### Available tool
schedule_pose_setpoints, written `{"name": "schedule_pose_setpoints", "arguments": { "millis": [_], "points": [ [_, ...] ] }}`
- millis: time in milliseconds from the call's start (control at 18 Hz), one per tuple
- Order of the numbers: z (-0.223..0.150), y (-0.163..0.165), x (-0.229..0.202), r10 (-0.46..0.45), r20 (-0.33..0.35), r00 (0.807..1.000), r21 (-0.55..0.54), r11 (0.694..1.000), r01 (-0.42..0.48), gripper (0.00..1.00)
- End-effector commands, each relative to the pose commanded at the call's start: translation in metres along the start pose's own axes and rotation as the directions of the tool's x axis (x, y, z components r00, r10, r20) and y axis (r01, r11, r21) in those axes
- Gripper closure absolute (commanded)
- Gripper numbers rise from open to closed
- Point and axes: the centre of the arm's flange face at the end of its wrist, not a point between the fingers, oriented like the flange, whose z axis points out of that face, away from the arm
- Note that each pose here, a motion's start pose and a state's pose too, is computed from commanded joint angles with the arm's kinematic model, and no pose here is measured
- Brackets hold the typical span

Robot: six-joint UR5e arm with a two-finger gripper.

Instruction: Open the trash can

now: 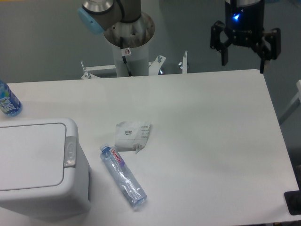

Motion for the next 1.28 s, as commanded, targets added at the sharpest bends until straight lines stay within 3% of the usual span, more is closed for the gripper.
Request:
{"name": "schedule_pose_setpoints", "arguments": {
  "millis": [444,611,778,1000,1167,1278],
  "points": [
    [0.0,-0.001,-0.001,-0.006,0.002,1.0,-0.002,1.0,0.006,0.0],
    [-0.001,-0.005,-0.002,-0.116,0.006,0.993,0.005,0.993,0.116,0.0],
    [0.002,-0.031,0.004,-0.205,0.031,0.978,0.035,0.978,0.204,0.0],
    [0.011,-0.065,0.015,-0.369,0.011,0.929,0.063,0.928,0.368,0.0],
    [0.017,-0.096,0.026,-0.491,-0.002,0.871,0.102,0.866,0.489,0.0],
    [0.027,-0.125,0.042,-0.536,-0.035,0.843,0.102,0.838,0.537,0.0]
  ]
}}
